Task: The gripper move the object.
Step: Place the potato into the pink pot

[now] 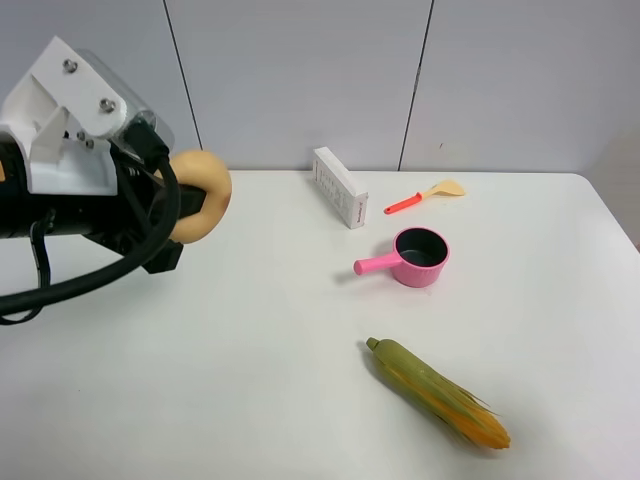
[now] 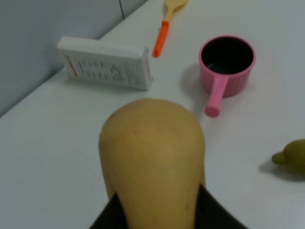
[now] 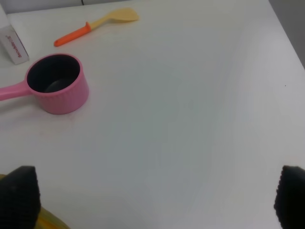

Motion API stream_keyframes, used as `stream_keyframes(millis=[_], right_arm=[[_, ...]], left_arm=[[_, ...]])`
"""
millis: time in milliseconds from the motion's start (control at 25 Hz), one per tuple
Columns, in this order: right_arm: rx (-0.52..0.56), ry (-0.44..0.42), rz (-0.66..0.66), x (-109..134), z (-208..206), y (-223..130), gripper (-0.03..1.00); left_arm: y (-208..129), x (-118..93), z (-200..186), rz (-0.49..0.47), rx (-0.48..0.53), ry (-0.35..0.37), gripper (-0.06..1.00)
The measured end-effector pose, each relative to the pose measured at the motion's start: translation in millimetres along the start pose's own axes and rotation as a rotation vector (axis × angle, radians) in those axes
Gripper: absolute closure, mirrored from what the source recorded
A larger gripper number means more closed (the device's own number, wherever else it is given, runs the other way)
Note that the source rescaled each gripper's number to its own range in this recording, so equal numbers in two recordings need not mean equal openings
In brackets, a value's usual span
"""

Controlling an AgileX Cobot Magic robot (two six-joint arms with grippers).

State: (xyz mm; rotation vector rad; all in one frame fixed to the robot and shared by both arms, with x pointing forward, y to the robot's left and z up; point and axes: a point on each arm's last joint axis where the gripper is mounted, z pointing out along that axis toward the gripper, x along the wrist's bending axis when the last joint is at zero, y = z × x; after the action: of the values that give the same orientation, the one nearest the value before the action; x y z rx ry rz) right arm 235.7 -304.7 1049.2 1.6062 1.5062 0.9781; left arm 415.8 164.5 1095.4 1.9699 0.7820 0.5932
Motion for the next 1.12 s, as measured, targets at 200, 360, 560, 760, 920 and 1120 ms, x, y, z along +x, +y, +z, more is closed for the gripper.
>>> stream_keyframes(millis=[200, 360, 560, 760, 920, 1120], right_arm=[[0.000, 0.000, 0.000, 0.0, 0.0, 0.0, -0.03], [0.000, 0.000, 0.000, 0.0, 0.0, 0.0, -0.03], [0.000, 0.000, 0.000, 0.0, 0.0, 0.0, -0.03], [0.000, 0.000, 0.000, 0.0, 0.0, 0.0, -0.03], [0.000, 0.000, 0.000, 0.0, 0.0, 0.0, -0.03], [0.000, 0.000, 0.000, 0.0, 0.0, 0.0, -0.03]], left_arm=[[9.4, 0.7, 14.5, 0.036, 0.012, -0.019, 0.94], [11.4, 1.3, 40.3, 0.031, 0.065, -0.043, 0.94], [19.6, 0.9, 74.1, 0.030, 0.103, -0.069, 0.94], [32.4, -23.2, 108.2, 0.094, 0.117, -0.145, 0.94], [39.2, -55.1, 133.6, 0.144, 0.117, -0.218, 0.94], [45.6, -81.6, 161.7, 0.173, 0.094, -0.256, 0.94]])
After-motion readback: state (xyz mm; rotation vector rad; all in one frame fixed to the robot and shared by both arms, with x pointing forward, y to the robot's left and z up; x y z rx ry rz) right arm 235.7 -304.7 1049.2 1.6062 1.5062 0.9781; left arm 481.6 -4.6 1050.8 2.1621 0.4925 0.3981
